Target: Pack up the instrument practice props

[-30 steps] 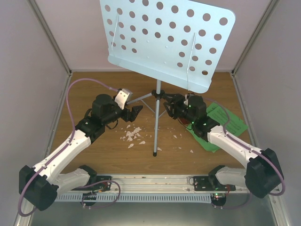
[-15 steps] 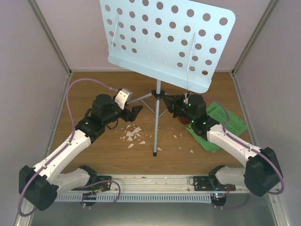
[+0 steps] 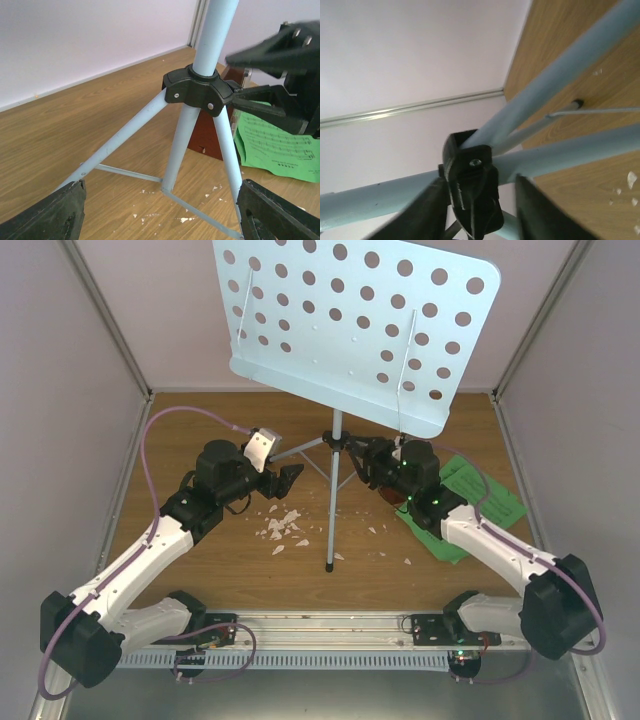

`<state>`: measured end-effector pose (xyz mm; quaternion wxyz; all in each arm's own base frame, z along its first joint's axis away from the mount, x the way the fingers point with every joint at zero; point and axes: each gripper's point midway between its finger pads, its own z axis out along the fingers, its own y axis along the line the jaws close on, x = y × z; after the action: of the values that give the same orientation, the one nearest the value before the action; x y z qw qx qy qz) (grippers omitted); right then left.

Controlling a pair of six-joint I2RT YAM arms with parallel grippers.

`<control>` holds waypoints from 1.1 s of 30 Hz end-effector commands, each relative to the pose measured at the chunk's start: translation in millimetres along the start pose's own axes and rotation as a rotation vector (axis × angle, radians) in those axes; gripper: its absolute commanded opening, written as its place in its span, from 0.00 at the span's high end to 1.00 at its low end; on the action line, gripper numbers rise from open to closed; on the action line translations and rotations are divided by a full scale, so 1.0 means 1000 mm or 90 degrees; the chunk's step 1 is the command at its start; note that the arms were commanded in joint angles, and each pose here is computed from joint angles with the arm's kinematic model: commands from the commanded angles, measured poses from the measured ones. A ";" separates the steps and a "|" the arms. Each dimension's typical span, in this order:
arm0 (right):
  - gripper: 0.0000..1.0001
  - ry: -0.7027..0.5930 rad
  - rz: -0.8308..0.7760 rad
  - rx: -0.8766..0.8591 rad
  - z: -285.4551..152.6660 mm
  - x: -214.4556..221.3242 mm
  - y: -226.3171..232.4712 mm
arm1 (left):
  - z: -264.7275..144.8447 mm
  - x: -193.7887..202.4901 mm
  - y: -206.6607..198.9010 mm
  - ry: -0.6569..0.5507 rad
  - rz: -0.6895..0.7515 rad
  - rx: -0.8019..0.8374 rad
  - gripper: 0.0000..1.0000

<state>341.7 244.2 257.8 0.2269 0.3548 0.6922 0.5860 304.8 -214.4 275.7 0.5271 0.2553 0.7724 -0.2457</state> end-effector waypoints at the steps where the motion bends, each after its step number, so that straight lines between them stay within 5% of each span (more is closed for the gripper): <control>1: 0.45 -0.048 -0.063 -0.043 -0.015 -0.011 0.022 | -0.003 -0.015 -0.002 -0.034 0.017 0.002 0.17; 3: 0.33 -0.057 -0.098 -0.065 -0.027 -0.011 0.030 | -0.004 -0.015 -0.002 -0.037 0.018 0.001 0.17; 12: 0.17 -0.145 -0.436 -0.186 -0.108 -0.025 0.068 | -0.016 -0.023 -0.009 -0.079 0.011 0.013 0.17; 17: 0.23 -0.139 -0.600 -0.219 -0.125 -0.048 0.073 | -0.024 -0.024 -0.026 -0.097 -0.053 0.070 0.24; 23: 0.31 0.050 -0.787 -0.337 -0.096 -0.027 0.103 | -0.031 -0.013 -0.040 -0.094 -0.123 0.123 0.27; 26: 0.41 0.095 -0.846 -0.383 -0.085 -0.022 0.114 | -0.032 -0.011 -0.048 -0.098 -0.149 0.156 0.28; 33: 0.46 0.208 -0.906 -0.466 -0.059 0.002 0.126 | -0.015 0.001 -0.058 -0.063 -0.168 0.195 0.29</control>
<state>346.8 191.7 378.5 0.5446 -0.2462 0.6013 0.5303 258.8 -232.8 279.7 0.4871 0.2058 0.7458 -0.4052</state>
